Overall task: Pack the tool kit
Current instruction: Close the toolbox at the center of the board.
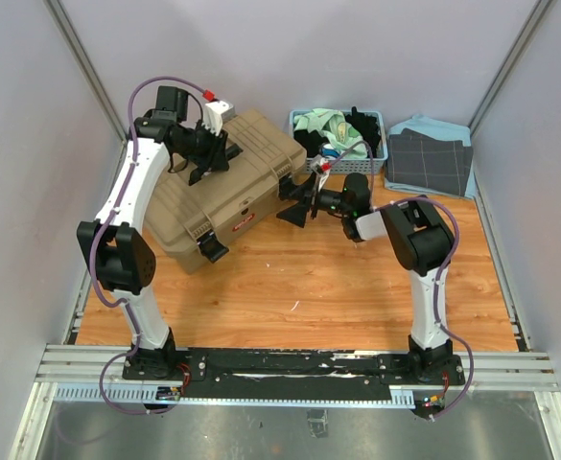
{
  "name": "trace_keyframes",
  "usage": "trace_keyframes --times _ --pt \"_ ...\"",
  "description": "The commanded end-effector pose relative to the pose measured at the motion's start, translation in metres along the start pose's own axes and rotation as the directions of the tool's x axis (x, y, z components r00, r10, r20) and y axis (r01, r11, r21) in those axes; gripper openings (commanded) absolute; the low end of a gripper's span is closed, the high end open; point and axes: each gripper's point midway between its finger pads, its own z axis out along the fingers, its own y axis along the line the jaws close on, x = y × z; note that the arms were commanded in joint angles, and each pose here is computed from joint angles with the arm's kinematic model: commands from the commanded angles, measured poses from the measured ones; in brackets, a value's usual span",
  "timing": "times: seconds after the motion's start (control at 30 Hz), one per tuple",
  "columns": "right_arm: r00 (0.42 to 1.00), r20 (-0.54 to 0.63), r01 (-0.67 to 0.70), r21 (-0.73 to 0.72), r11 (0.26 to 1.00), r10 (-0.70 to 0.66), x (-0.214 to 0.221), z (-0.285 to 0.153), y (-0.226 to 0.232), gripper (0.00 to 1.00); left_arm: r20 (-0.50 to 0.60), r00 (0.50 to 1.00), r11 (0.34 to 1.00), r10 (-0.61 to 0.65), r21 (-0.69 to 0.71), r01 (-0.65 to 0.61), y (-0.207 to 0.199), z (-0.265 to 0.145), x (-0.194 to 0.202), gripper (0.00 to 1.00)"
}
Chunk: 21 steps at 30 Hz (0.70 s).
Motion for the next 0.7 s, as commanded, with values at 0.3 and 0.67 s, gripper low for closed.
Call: trace_keyframes --times 0.3,0.67 --pt "0.977 0.123 0.187 -0.107 0.976 -0.174 -0.072 0.004 0.061 0.99 -0.186 0.981 0.985 -0.057 0.151 0.086 -0.038 0.032 0.044 0.00" --pt "0.976 0.170 -0.157 0.137 0.978 0.133 -0.086 -0.004 0.008 0.91 -0.176 0.983 0.983 -0.049 0.165 0.078 -0.039 0.034 0.041 0.00"
